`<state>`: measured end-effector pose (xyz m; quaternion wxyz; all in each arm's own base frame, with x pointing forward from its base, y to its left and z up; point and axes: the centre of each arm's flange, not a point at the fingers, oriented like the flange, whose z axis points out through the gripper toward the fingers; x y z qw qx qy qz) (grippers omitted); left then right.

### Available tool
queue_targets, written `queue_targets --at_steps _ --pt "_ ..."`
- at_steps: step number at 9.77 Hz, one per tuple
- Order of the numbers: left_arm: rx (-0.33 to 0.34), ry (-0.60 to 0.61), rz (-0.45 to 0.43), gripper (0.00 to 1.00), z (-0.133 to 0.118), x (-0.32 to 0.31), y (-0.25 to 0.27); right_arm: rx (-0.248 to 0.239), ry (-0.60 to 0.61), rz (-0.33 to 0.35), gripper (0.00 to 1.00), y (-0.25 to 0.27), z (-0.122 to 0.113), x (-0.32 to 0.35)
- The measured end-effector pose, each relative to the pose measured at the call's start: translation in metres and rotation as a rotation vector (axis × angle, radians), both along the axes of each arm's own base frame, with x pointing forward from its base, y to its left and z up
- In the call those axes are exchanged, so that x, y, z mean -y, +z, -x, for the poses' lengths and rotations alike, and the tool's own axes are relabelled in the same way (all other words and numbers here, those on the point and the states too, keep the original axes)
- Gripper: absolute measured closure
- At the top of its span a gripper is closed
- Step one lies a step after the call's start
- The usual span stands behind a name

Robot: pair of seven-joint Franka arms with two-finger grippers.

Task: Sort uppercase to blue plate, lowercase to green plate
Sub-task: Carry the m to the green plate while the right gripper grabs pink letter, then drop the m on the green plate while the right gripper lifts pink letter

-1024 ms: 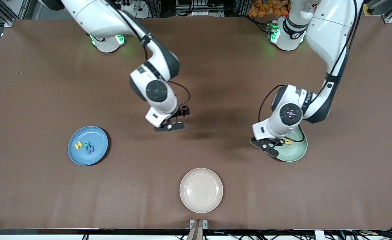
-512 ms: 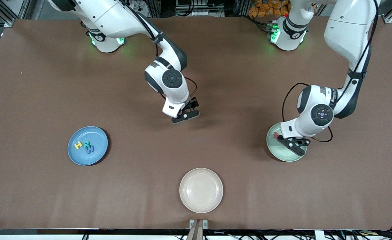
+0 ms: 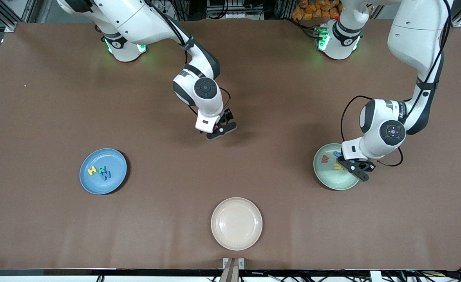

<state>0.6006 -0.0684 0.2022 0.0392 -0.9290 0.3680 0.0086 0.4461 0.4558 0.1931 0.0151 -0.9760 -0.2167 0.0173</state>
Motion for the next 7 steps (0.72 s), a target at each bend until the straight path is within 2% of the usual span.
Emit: queue_targets --at_steps 1,4,7 --pt "-0.001 0.012 0.01 0.47 0.001 0.001 -0.001 0.002 0.005 0.002 0.0 -0.003 0.002 0.001" --pt "0.012 0.04 0.034 0.01 -0.002 0.0 0.002 0.009 0.014 0.003 0.0 -0.014 0.002 0.004" --pt "0.051 0.167 0.109 0.0 -0.013 -0.012 0.021 0.011 0.018 0.014 0.0 -0.022 0.001 0.008"
